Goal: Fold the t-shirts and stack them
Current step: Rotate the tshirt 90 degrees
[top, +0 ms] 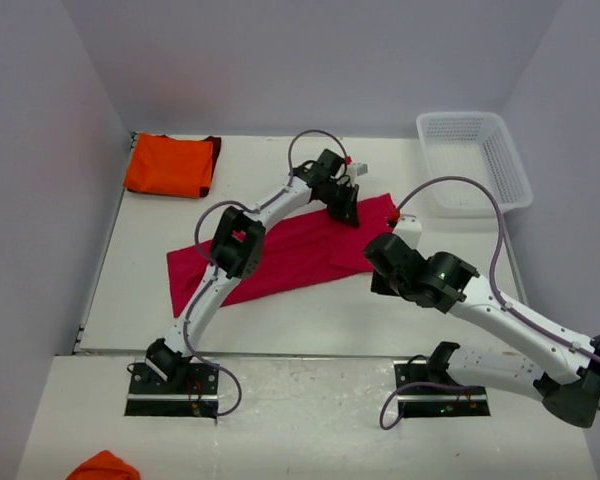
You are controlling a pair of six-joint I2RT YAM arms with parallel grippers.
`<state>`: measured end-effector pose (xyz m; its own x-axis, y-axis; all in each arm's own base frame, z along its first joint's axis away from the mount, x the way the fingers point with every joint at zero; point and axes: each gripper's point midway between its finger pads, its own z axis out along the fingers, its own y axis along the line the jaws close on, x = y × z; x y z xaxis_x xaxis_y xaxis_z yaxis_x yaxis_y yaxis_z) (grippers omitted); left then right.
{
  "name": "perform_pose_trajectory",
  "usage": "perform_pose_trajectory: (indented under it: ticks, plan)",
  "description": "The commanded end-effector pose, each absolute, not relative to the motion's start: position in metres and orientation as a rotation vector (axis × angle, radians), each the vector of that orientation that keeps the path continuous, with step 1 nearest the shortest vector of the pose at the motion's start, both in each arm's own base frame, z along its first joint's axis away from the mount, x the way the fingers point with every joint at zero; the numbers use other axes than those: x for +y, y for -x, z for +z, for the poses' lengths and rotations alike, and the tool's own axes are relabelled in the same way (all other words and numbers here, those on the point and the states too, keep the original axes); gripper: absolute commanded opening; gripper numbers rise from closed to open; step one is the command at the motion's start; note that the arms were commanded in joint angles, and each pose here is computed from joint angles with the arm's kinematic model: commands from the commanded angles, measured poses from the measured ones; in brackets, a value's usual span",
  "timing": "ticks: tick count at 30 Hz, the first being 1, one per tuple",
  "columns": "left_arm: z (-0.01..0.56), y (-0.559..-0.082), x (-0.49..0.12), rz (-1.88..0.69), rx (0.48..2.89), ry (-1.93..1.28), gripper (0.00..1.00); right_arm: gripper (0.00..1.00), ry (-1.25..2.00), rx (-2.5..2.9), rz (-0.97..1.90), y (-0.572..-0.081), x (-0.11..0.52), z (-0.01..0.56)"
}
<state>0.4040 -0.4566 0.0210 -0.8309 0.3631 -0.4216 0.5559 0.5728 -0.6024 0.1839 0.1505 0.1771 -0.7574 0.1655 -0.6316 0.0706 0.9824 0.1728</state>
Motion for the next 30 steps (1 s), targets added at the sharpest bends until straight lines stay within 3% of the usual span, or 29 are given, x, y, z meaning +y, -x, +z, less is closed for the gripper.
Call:
perform_pose_trajectory:
  ticks: [1, 9, 13, 14, 17, 18, 19, 20, 24, 29, 30]
  plan:
    - [0.018, -0.490, -0.394, -1.046, 2.487, -0.519, 0.00, 0.00, -0.137, 2.444, 0.236, -0.187, 0.166, 0.171]
    - [0.191, -0.576, -0.326, -1.084, 2.031, -0.404, 0.00, 0.00, -0.065, 2.501, 0.307, -0.189, 0.193, 0.140]
    - [0.262, -0.568, -0.310, -1.205, 1.895, -0.424, 0.04, 0.00, 0.081, 2.506, 0.428, -0.196, 0.228, 0.123]
    - [0.293, -0.557, -0.307, -1.205, 1.844, -0.452, 0.06, 0.12, 0.118, 2.499, 0.455, -0.200, 0.238, 0.125]
    - [0.338, -0.534, -0.288, -1.100, 1.839, -0.439, 0.14, 0.24, 0.257, 2.488, 0.525, -0.219, 0.281, 0.127]
    - [0.343, -0.547, -0.267, -0.937, 1.865, -0.326, 0.15, 0.23, 0.314, 2.494, 0.523, -0.224, 0.291, 0.126]
    - [0.350, -0.550, -0.248, -0.822, 1.890, -0.254, 0.16, 0.04, 0.368, 2.551, 0.512, -0.227, 0.305, 0.109]
    - [0.369, -0.543, -0.225, -0.736, 1.893, -0.172, 0.16, 0.00, 0.395, 2.511, 0.560, -0.240, 0.328, 0.127]
    - [0.337, -0.521, -0.139, -0.505, 2.105, 0.103, 0.06, 0.00, 0.600, 2.504, 0.666, -0.249, 0.395, 0.131]
    - [0.295, -0.473, -0.104, -0.324, 2.259, 0.131, 0.00, 0.00, 0.781, 2.460, 0.924, -0.249, 0.476, 0.150]
    - [0.293, -0.467, -0.099, -0.299, 2.261, 0.142, 0.00, 0.00, 0.815, 2.501, 0.950, -0.244, 0.486, 0.131]
